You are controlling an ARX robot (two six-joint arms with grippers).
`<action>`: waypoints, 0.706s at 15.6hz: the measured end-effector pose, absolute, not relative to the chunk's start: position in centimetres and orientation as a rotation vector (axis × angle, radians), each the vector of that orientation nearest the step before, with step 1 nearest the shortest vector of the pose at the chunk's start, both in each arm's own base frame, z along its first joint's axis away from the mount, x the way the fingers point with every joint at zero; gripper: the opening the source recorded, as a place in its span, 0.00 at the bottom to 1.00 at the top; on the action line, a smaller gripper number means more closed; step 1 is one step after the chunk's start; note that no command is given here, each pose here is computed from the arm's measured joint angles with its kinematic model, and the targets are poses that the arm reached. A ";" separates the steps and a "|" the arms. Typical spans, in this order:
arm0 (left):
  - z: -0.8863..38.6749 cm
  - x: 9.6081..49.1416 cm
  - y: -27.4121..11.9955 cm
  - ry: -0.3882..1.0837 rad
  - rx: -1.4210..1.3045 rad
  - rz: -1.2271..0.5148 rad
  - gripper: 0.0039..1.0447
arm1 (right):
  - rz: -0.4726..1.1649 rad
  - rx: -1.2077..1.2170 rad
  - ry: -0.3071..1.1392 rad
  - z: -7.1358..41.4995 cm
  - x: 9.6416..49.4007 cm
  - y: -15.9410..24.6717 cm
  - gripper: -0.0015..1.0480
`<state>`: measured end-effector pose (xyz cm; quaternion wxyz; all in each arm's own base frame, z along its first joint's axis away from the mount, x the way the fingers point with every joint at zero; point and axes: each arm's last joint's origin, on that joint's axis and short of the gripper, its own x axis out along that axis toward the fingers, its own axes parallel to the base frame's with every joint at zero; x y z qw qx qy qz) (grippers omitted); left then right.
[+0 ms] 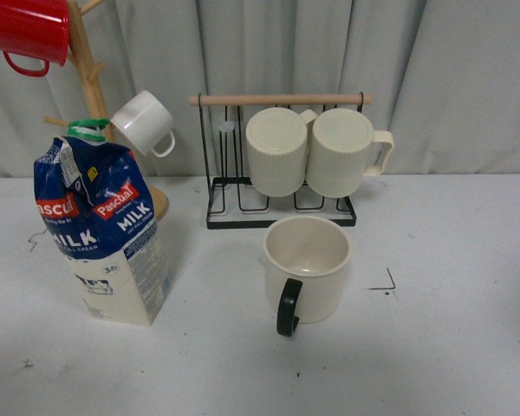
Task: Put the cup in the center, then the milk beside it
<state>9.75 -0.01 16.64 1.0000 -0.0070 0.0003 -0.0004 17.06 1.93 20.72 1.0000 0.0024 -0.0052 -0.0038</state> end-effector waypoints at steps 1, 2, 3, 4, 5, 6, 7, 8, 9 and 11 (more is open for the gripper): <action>16.6 9.8 0.0 0.001 -0.014 -0.001 0.94 | -0.006 0.002 0.006 20.0 16.5 1.6 0.02; 16.6 9.8 0.0 0.001 -0.014 -0.001 0.94 | -0.003 0.002 0.011 19.4 16.0 1.4 0.02; 16.6 9.8 0.0 0.001 -0.014 -0.001 0.94 | -0.005 0.002 0.009 19.2 15.5 1.2 0.02; 16.6 9.8 0.0 0.001 -0.014 -0.001 0.94 | 0.000 0.003 0.004 18.9 15.0 0.9 0.02; 16.6 9.8 0.0 0.001 -0.014 0.000 0.94 | -0.010 0.002 0.003 18.6 14.5 0.0 0.02; 16.6 9.8 0.0 0.001 -0.014 -0.001 0.94 | -0.015 0.002 0.004 18.3 14.2 -0.1 0.02; 16.6 9.8 0.0 0.000 -0.014 0.000 0.94 | 0.001 0.002 0.004 18.1 13.9 0.0 0.02; 16.6 9.8 0.0 0.001 -0.014 -0.001 0.94 | 0.000 0.002 0.007 17.9 13.5 0.0 0.02; 16.6 9.8 0.0 0.001 -0.014 0.000 0.94 | -0.001 0.002 0.006 17.7 13.2 0.0 0.02; 16.6 9.8 0.0 0.001 -0.014 -0.001 0.94 | 0.000 0.002 -0.007 16.9 12.5 0.0 0.02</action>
